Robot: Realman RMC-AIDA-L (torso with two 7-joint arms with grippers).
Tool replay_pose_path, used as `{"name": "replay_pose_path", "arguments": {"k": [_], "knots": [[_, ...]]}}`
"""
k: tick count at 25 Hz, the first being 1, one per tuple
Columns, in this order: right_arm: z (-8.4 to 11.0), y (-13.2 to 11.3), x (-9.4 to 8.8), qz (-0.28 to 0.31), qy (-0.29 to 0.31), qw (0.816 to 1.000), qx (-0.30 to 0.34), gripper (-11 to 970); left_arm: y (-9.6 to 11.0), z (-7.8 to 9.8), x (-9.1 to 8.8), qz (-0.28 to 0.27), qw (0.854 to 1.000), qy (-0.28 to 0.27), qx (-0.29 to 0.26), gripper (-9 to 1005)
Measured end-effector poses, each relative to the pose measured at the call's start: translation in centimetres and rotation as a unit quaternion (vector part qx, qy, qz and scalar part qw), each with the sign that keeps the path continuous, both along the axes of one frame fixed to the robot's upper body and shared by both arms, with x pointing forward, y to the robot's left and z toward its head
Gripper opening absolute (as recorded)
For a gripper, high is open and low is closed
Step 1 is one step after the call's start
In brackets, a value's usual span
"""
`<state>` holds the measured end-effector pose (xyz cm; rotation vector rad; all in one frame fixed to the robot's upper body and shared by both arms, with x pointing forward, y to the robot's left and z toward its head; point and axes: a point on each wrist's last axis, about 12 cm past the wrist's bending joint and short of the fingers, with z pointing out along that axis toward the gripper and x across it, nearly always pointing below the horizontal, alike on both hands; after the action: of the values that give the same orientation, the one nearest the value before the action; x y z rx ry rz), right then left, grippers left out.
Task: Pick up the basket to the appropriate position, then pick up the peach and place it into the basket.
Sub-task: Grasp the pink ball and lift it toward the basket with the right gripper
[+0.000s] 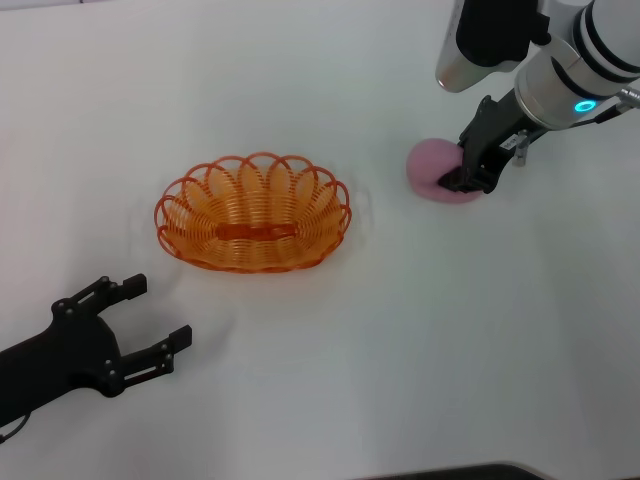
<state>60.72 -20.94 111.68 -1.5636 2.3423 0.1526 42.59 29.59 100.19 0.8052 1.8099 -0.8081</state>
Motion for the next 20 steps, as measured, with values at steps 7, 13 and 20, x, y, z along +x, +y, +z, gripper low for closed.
{"name": "replay_pose_path", "arguments": {"k": [7,13,20], "knots": [[0.6,-0.1,0.0,-0.002,-0.004,1.0,0.007,236,-0.1,0.1,0.2,-0.002,1.0,-0.003,-0.003,887],[2.6,0.2,-0.6,0.015,0.002,0.999,0.052,237,-0.1,0.1,0.2,-0.002,1.0,-0.003,-0.003,887],[4.4,0.2,-1.5,0.037,0.001,0.993,0.108,239,-0.1,0.1,0.1,-0.002,1.0,-0.003,-0.004,887]]}}
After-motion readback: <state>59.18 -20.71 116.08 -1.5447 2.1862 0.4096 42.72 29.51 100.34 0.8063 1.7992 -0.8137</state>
